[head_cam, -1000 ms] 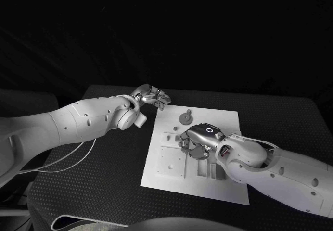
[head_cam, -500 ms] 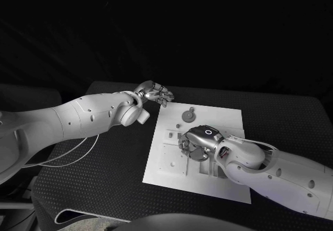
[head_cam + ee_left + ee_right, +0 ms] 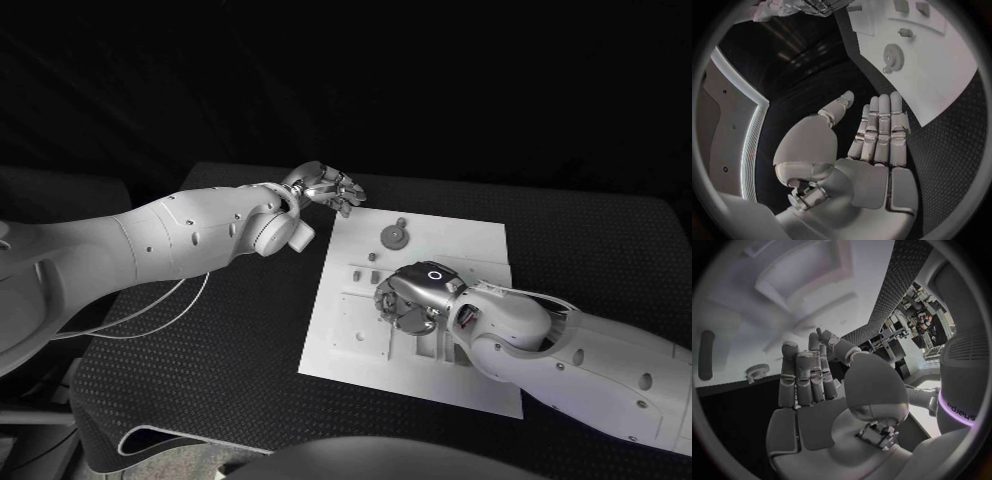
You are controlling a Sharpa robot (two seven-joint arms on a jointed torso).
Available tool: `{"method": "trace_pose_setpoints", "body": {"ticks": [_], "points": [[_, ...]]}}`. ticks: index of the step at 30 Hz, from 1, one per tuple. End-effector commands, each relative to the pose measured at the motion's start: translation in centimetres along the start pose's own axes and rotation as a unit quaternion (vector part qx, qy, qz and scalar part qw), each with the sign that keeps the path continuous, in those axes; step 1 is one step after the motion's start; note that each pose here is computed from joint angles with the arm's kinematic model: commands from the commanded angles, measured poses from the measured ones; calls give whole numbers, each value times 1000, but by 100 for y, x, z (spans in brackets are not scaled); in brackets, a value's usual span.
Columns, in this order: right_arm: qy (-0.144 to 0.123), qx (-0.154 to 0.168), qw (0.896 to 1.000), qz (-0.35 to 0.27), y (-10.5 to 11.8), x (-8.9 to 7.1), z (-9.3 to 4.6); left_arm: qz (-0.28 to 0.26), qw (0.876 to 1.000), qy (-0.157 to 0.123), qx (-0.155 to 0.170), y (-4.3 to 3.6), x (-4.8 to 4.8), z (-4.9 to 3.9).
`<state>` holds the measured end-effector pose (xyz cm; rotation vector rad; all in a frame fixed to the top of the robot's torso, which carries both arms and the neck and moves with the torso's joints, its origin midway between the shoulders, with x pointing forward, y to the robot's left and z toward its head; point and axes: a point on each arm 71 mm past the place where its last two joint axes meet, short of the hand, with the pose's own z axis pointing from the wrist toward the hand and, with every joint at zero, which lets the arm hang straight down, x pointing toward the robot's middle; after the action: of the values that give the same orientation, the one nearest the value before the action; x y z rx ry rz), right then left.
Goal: Assemble the parts on the task board
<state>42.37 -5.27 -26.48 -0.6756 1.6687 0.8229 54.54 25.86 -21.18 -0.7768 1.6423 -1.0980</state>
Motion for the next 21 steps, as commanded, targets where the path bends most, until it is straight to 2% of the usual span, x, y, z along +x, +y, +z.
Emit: {"method": "trace_pose_setpoints", "body": {"ticks": [1, 21], "points": [[9, -8, 1000, -6, 20, 17, 6, -4, 1000, 2, 6, -30, 18, 9], [15, -12, 1000, -7, 51, 65, 36, -4, 1000, 3, 7, -47, 31, 23]]}}
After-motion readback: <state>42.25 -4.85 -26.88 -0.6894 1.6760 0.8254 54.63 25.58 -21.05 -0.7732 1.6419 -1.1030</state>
